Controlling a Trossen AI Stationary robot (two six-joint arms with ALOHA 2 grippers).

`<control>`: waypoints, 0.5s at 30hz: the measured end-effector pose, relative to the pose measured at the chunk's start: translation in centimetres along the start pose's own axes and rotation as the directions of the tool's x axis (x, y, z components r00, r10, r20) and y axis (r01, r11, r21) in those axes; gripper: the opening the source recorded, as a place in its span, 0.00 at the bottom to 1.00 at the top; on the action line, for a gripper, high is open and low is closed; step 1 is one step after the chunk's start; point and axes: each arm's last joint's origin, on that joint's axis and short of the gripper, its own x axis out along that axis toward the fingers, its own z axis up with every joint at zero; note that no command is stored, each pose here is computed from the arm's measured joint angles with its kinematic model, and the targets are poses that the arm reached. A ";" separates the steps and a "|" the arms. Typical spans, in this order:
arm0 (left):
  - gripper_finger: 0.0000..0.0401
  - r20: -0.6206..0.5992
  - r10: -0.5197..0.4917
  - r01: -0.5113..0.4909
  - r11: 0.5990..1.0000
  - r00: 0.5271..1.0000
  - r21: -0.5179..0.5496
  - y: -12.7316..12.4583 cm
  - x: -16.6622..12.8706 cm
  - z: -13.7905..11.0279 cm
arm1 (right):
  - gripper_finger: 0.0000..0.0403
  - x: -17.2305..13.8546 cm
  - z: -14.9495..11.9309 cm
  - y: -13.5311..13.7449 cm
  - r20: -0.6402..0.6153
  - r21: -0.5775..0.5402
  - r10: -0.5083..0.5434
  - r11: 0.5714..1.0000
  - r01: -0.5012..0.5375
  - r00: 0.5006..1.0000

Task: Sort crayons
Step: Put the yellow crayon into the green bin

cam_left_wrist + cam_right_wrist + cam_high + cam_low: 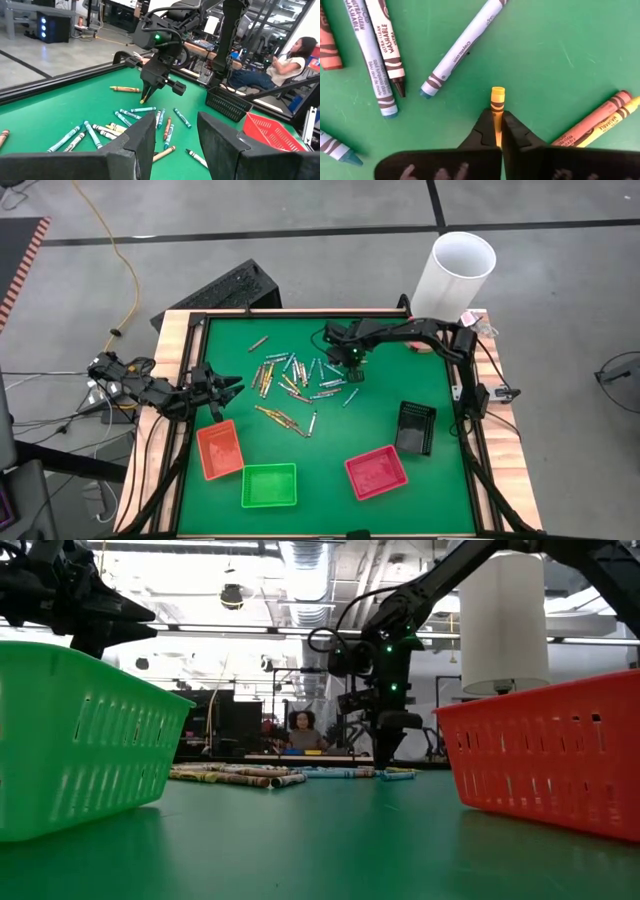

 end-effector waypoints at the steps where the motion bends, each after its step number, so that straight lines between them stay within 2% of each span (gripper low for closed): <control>1: 0.34 0.000 0.000 0.000 1.000 1.000 0.000 0.0 0.0 0.0 | 0.01 -0.2 0.0 0.0 0.009 0.002 -0.006 1.000 0.006 1.000; 7: 0.34 0.001 0.000 0.000 1.000 1.000 0.000 0.0 0.0 0.0 | 0.00 -3.8 0.2 -0.6 0.106 0.090 -0.078 0.994 0.069 0.991; 12: 0.34 0.001 0.000 0.000 1.000 1.000 0.000 0.0 0.0 0.0 | 0.00 -8.0 -0.5 -0.2 0.160 0.176 -0.102 0.982 0.073 0.982; 15: 0.34 0.001 0.000 0.000 1.000 1.000 0.000 0.0 0.0 0.0 | 0.00 -10.9 -1.3 0.3 0.195 0.264 -0.112 0.963 0.058 0.974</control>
